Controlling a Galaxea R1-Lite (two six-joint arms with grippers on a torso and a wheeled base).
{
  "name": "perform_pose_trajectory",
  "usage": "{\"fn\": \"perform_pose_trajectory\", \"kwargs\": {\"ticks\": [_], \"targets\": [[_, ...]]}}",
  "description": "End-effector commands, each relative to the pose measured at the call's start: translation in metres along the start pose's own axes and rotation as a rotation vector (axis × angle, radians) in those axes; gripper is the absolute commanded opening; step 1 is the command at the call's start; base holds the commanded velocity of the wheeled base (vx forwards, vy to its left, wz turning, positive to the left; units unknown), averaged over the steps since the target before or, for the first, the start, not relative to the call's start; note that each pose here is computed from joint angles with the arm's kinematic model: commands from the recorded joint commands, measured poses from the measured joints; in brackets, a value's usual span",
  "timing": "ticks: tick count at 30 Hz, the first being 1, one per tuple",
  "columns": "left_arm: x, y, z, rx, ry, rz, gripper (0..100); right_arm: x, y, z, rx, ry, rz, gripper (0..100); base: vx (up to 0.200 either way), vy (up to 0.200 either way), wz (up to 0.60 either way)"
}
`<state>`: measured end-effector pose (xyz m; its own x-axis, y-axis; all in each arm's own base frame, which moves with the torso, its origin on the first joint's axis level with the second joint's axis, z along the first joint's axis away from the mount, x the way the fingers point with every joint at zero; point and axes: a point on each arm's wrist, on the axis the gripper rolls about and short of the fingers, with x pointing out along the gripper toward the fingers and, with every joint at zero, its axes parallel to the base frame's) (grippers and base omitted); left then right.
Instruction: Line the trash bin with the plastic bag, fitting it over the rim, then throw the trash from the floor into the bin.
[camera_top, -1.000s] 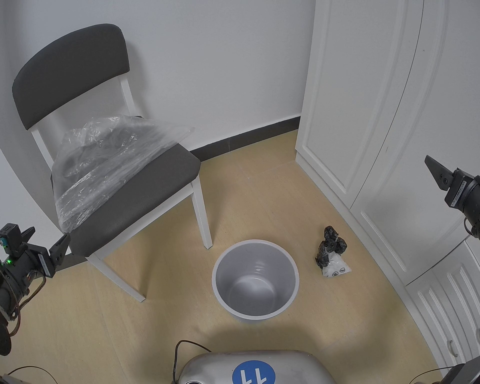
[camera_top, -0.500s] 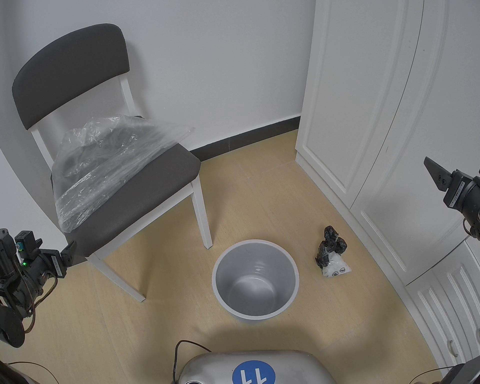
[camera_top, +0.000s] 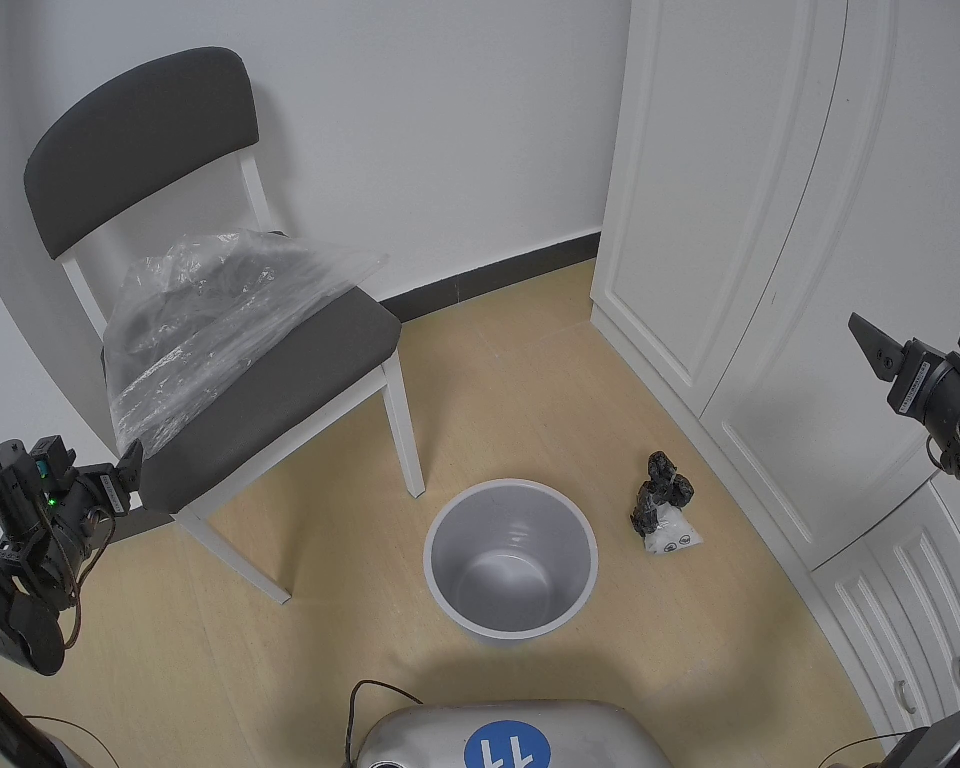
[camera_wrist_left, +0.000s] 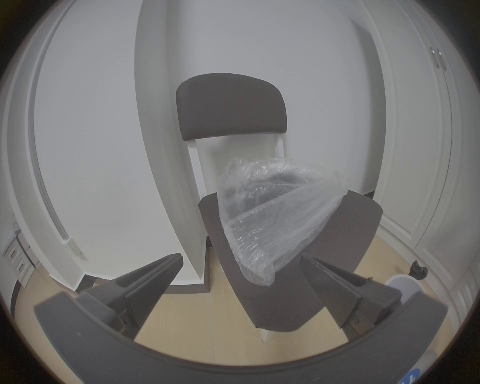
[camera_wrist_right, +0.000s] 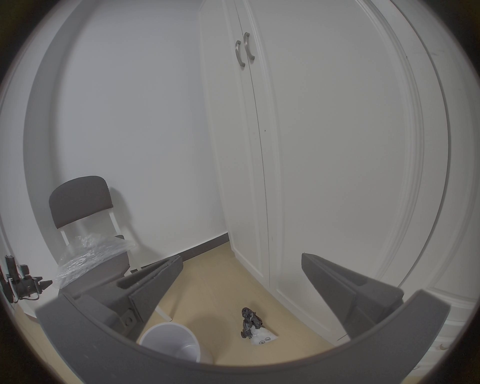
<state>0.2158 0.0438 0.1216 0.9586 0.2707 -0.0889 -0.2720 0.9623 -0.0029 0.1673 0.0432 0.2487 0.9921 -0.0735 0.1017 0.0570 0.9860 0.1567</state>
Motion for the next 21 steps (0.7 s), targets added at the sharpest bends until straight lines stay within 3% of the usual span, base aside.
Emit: {"fn": "perform_pose_trajectory", "kwargs": {"ticks": [1, 10, 21], "targets": [[0.008, 0.0, -0.011, 0.002, 0.027, 0.015, 100, 0.0, -0.002, 0.001, 0.0, -0.005, -0.009, 100, 0.0, 0.0, 0.0], [0.006, 0.002, -0.008, -0.005, 0.009, 0.02, 100, 0.0, -0.003, 0.001, -0.001, -0.006, -0.015, 100, 0.0, 0.0, 0.0], [0.001, 0.003, -0.017, 0.006, 0.055, 0.017, 100, 0.0, -0.003, 0.001, -0.001, -0.006, -0.015, 100, 0.0, 0.0, 0.0]]}}
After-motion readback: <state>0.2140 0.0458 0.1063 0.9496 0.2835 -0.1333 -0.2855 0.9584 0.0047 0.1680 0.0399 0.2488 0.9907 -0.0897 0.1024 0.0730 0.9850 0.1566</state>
